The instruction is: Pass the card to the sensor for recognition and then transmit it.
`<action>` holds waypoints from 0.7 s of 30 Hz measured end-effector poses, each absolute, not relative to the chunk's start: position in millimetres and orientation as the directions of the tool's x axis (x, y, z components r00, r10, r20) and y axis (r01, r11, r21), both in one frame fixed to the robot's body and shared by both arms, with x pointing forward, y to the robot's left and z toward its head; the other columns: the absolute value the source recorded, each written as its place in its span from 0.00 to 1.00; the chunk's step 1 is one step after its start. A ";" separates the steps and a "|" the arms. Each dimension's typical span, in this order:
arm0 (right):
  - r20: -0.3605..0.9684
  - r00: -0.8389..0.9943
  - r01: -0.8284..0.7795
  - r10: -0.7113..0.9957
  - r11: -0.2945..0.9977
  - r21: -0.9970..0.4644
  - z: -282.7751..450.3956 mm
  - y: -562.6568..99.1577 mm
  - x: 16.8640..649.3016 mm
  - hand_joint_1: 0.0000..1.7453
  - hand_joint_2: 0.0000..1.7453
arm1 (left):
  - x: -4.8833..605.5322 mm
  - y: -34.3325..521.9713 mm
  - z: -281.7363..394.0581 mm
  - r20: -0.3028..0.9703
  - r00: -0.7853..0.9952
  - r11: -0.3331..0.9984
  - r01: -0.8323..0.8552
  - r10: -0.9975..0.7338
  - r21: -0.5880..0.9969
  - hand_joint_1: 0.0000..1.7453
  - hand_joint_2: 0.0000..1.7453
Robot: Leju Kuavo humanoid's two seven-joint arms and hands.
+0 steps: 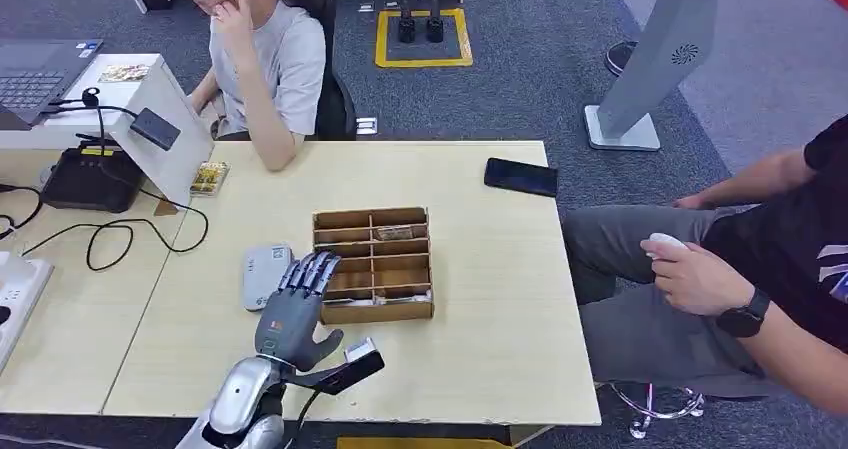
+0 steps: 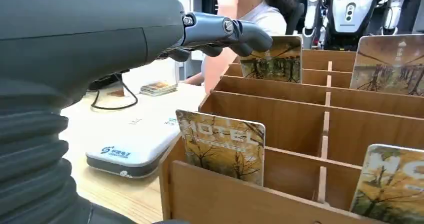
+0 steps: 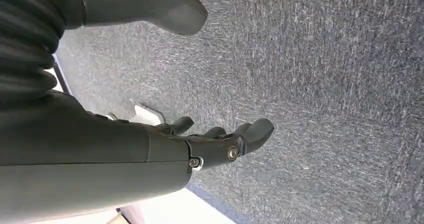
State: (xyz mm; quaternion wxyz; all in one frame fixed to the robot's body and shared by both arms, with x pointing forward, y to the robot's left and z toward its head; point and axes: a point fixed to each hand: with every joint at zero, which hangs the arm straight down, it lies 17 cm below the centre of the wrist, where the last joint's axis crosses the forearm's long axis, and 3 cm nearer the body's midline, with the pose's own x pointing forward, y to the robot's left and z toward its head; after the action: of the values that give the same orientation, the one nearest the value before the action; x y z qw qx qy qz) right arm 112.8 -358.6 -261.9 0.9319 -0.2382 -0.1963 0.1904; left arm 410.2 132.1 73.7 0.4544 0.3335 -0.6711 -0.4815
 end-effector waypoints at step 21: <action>0.273 0.844 -0.274 0.461 0.810 -0.519 -262.1 -356.2 113.3 0.00 1.00 | 405.6 116.7 75.2 0.360 -0.391 0.379 0.030 -0.847 0.925 0.00 1.00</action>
State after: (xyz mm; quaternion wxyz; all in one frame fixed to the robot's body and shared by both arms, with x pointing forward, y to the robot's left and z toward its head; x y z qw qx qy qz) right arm 113.3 -356.2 -262.1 0.9306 -0.2368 -0.1972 0.1975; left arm 405.6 116.7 75.2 0.4649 0.2969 -0.6880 -0.4715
